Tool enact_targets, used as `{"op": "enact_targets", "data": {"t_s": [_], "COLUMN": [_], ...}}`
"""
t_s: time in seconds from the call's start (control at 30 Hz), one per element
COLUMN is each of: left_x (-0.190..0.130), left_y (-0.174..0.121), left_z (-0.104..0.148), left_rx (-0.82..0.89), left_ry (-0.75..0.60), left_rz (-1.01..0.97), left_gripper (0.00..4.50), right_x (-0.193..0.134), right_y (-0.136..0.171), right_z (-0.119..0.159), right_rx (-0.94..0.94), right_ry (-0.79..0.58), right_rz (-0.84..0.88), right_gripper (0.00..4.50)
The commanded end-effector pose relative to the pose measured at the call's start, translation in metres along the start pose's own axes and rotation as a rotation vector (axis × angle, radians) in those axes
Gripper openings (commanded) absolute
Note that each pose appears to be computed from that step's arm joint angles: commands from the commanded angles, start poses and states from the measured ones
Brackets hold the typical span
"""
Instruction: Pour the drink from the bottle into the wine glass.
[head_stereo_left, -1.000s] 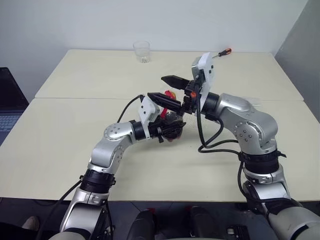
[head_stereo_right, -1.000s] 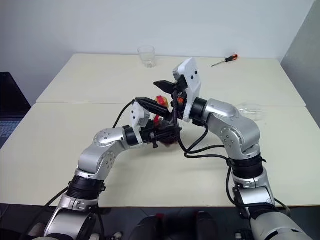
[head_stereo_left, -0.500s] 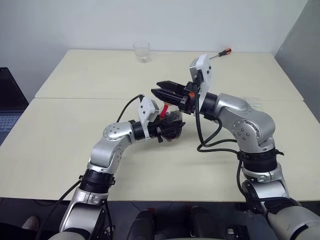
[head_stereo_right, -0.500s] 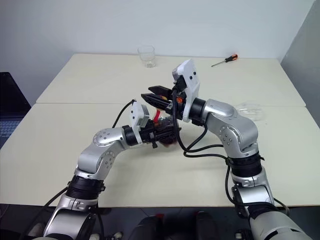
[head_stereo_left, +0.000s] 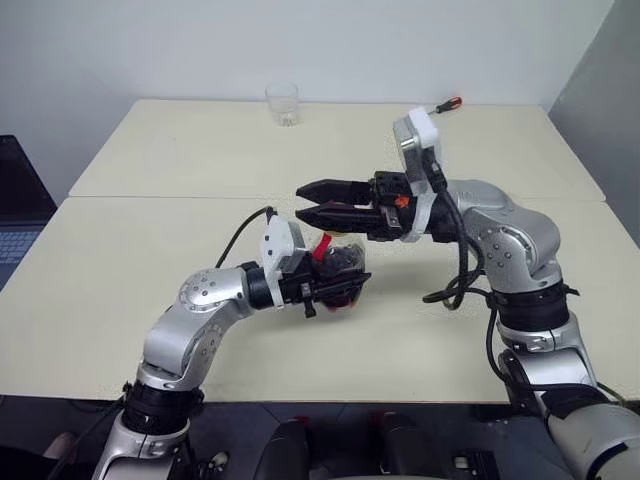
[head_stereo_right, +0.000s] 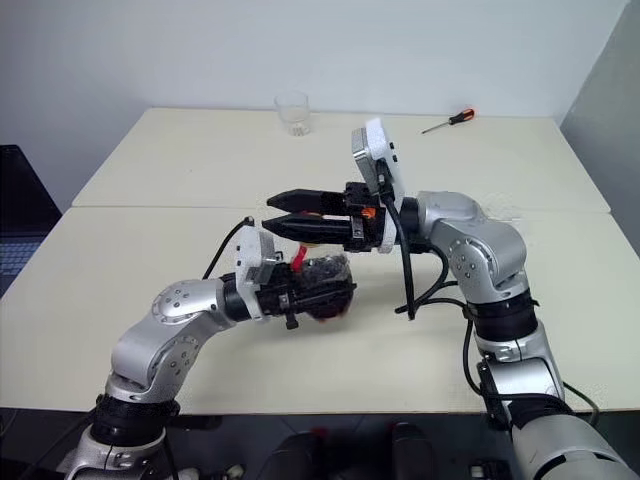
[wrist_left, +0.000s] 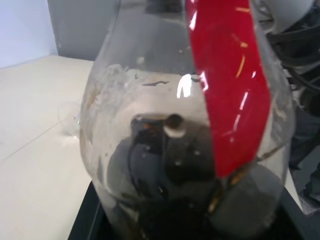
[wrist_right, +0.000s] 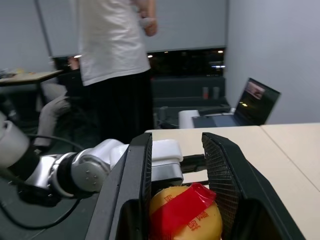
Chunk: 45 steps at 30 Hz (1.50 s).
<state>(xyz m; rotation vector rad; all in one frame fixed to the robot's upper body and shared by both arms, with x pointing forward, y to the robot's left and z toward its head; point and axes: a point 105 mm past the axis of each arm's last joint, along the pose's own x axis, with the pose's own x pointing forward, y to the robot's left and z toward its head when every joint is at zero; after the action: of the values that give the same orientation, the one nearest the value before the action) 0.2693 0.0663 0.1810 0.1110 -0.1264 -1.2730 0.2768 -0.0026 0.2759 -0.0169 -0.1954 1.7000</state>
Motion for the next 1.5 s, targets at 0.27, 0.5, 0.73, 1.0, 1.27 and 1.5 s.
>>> {"op": "enact_targets", "data": {"t_s": [0.27, 0.5, 0.73, 1.0, 1.27, 1.5], "left_x": [-0.014, -0.014, -0.013, -0.010, -0.018, -0.009], "left_y": [-0.024, -0.035, -0.032, -0.028, -0.006, 0.025], "left_z": [0.036, 0.040, 0.041, 0.041, 0.028, 0.014], "left_rx": [0.083, 0.069, 0.061, 0.052, 0.016, 0.019], "left_ry": [-0.115, -0.131, -0.130, -0.132, -0.100, -0.083], "left_rz": [-0.046, -0.058, -0.046, -0.043, 0.086, 0.221], "left_gripper": [2.02, 2.02, 2.02, 2.02, 2.02, 2.02], "right_x": [0.013, 0.015, 0.014, 0.007, -0.023, -0.036], "right_y": [0.040, 0.054, 0.038, 0.025, 0.012, 0.013], "right_z": [0.003, -0.003, 0.000, 0.005, 0.029, 0.038], "right_rx": [-0.045, -0.094, -0.088, -0.068, -0.051, -0.043], "right_ry": [-0.009, 0.013, 0.002, 0.007, -0.012, -0.064], "right_rz": [0.290, 0.393, 0.298, 0.178, -0.122, -0.331], "right_gripper": [1.27, 1.27, 1.62, 4.38, 4.45, 4.45]}}
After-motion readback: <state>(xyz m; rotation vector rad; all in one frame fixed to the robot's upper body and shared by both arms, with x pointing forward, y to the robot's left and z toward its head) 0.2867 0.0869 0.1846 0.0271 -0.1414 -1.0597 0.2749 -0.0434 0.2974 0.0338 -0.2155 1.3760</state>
